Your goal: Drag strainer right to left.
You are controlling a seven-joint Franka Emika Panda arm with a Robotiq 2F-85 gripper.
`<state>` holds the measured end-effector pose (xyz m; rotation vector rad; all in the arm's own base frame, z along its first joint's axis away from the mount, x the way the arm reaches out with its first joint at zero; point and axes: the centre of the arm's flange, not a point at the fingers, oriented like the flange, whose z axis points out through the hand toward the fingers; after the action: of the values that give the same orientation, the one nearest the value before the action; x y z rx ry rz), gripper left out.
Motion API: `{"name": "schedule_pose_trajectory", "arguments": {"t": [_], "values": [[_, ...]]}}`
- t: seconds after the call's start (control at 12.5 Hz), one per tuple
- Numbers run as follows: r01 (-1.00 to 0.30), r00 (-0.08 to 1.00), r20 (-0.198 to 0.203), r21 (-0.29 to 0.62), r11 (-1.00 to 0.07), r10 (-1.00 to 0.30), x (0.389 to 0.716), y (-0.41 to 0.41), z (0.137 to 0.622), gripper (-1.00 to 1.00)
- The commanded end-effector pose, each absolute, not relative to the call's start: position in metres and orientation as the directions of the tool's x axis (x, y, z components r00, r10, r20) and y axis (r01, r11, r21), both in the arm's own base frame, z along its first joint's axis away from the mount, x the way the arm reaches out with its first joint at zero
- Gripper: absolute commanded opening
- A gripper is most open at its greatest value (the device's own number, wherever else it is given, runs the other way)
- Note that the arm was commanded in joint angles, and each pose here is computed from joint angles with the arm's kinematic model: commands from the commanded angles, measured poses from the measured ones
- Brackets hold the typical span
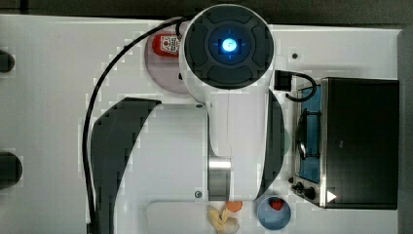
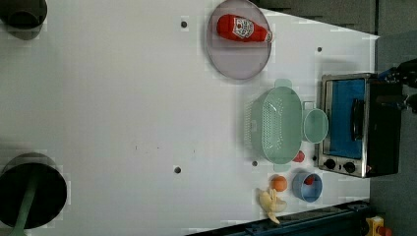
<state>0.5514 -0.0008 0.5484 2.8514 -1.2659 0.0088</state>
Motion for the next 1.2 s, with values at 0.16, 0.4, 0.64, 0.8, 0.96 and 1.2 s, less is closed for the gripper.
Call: {"name": "schedule_pose_trajectory", "arguments": {"t": [0.16, 0.4, 0.64, 0.8, 0.96, 1.2], "values": [[-0.838, 0.546, 0.003, 0.011, -0.546, -0.838, 0.362, -0.04, 0.605, 0.82], [-0.839, 0.544, -0.007, 0.027, -0.544, -0.839, 0.371, -0.039, 0.59, 1.0], [-0.845, 0.535, 0.0, 0.027, -0.534, -0.845, 0.399, -0.038, 0.549, 1.0], [-0.866, 0.499, 0.0, 0.035, -0.498, -0.867, 0.418, -0.036, 0.501, 1.0], [-0.902, 0.431, 0.007, 0.034, -0.431, -0.902, 0.434, -0.034, 0.446, 1.0], [-0.945, 0.326, 0.027, 0.009, -0.326, -0.945, 0.457, -0.032, 0.366, 1.0]]}}
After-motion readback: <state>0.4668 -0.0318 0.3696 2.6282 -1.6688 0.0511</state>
